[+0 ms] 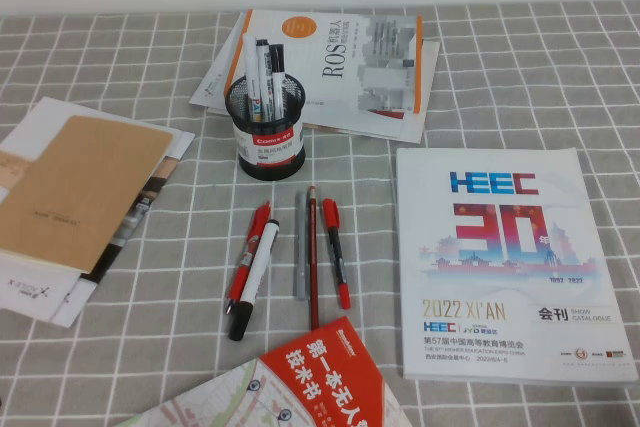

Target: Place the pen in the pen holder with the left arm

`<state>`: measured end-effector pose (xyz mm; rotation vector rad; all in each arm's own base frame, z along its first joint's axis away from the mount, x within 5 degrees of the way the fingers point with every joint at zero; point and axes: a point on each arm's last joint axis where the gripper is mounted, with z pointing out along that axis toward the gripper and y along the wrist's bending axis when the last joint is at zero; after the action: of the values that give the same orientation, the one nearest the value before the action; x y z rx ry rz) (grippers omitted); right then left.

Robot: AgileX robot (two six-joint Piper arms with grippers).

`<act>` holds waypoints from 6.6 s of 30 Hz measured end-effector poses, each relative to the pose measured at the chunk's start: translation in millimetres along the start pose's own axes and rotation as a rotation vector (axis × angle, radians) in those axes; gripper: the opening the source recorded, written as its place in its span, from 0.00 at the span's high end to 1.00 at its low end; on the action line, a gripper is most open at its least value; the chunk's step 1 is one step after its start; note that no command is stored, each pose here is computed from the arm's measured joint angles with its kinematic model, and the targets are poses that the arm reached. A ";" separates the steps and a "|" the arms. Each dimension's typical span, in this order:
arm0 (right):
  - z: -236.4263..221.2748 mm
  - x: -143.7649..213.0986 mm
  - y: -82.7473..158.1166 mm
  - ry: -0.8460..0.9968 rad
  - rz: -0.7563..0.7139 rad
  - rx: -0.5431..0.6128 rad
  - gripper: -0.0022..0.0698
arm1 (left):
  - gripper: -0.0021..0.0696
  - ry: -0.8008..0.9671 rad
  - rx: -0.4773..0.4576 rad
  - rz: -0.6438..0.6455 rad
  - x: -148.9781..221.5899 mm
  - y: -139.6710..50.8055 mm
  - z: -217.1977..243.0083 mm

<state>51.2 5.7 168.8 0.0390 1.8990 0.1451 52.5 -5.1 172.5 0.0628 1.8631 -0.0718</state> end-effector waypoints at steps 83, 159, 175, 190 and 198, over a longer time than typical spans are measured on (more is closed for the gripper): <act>0.0 0.0 0.0 0.000 0.000 0.000 0.99 | 0.98 0.988 0.478 0.257 -128.4 -130.3 242.5; 0.0 0.0 0.0 0.000 0.000 0.000 0.99 | 0.88 -0.054 0.304 0.145 -229.7 -110.1 206.1; 0.0 0.0 0.0 0.000 0.000 0.000 0.99 | 0.88 -0.261 0.336 0.041 -183.9 -128.7 274.8; 0.0 0.0 0.1 0.000 0.002 -0.001 0.99 | 0.88 -0.231 0.329 -0.066 -156.9 -118.0 314.8; 0.0 0.0 0.1 0.000 0.003 -0.001 0.99 | 0.88 -0.210 0.333 -0.056 -140.9 -120.1 325.8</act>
<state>51.2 5.9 168.8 0.0413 1.8990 0.1488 394.5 -152.3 215.4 0.2246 1.6277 -0.4128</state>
